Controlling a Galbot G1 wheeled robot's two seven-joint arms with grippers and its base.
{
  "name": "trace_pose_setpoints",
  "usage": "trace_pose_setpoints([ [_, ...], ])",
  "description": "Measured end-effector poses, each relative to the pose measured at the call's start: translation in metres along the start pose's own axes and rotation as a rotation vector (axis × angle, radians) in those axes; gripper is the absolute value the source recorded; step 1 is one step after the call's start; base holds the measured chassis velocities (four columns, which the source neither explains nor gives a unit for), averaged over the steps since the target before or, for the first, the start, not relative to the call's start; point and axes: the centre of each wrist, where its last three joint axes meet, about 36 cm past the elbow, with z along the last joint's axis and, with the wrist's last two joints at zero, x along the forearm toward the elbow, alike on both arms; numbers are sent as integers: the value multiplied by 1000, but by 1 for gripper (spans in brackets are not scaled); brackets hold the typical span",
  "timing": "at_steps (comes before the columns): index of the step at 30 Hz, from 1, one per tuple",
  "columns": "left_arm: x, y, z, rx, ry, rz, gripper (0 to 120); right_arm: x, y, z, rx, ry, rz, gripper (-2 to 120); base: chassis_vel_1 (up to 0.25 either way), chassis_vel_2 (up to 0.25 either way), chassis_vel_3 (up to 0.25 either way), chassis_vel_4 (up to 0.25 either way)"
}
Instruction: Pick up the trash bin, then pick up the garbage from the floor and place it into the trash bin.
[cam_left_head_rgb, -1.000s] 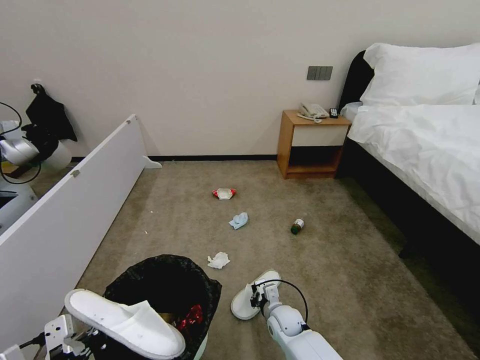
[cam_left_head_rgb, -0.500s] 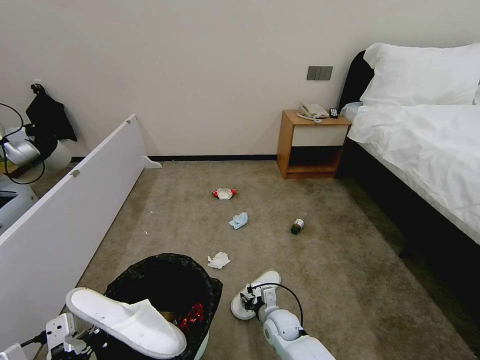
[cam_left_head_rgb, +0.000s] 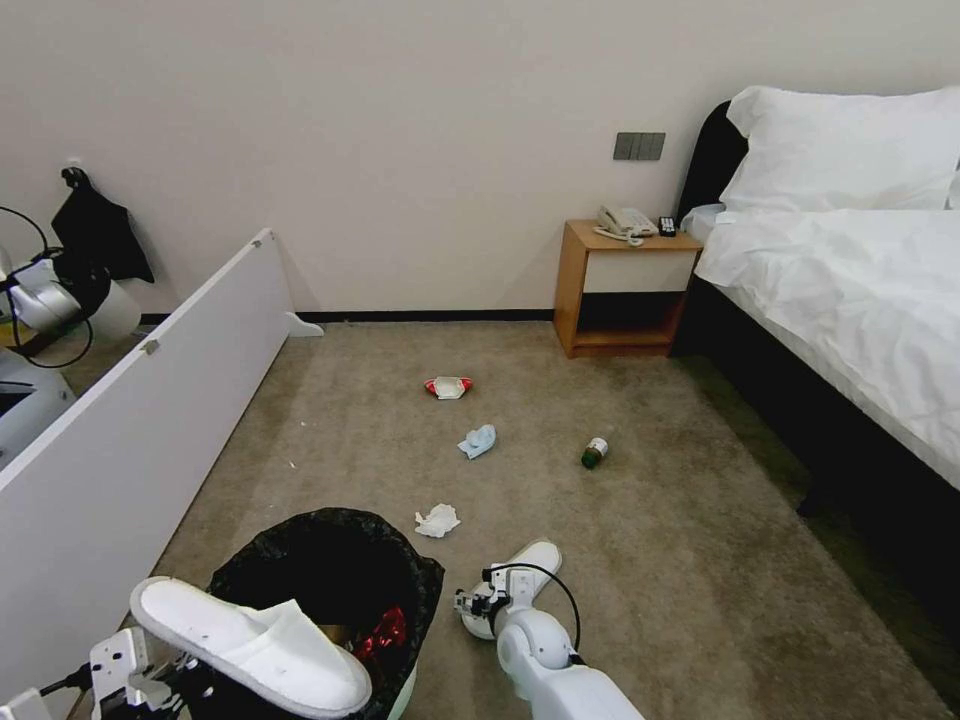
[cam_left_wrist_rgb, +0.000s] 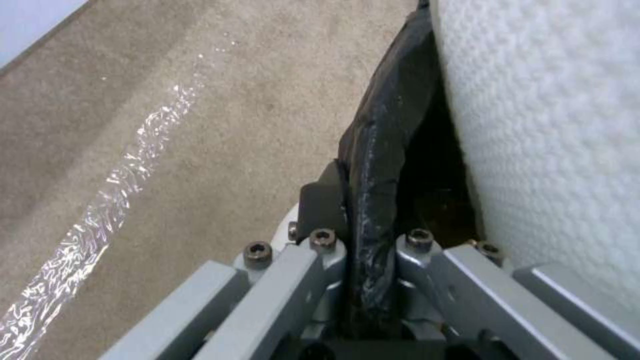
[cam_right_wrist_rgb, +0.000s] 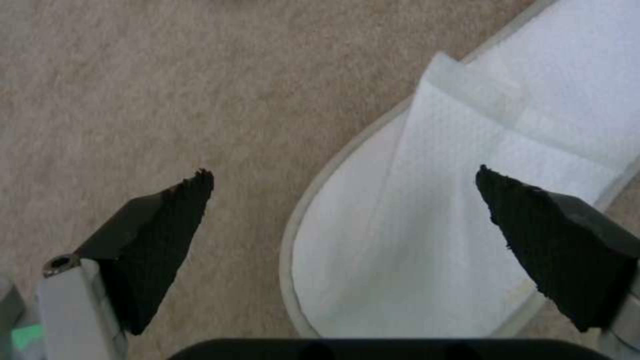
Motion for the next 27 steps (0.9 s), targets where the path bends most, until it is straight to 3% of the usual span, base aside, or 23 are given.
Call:
trace_pose_setpoints([
  [20, 0, 0, 1, 3, 3, -2, 3, -17, -9, -30, -35, 18, 103, 99, 0, 0, 0, 0],
  [25, 0, 0, 1, 3, 2, -1, 3, -24, -21, -40, -51, 39, 127, 85, 0, 0, 0, 0],
  [27, 1, 1, 1, 3, 4, -3, 3, -28, -27, -46, -57, 46, 142, 73, 0, 0, 0, 0],
])
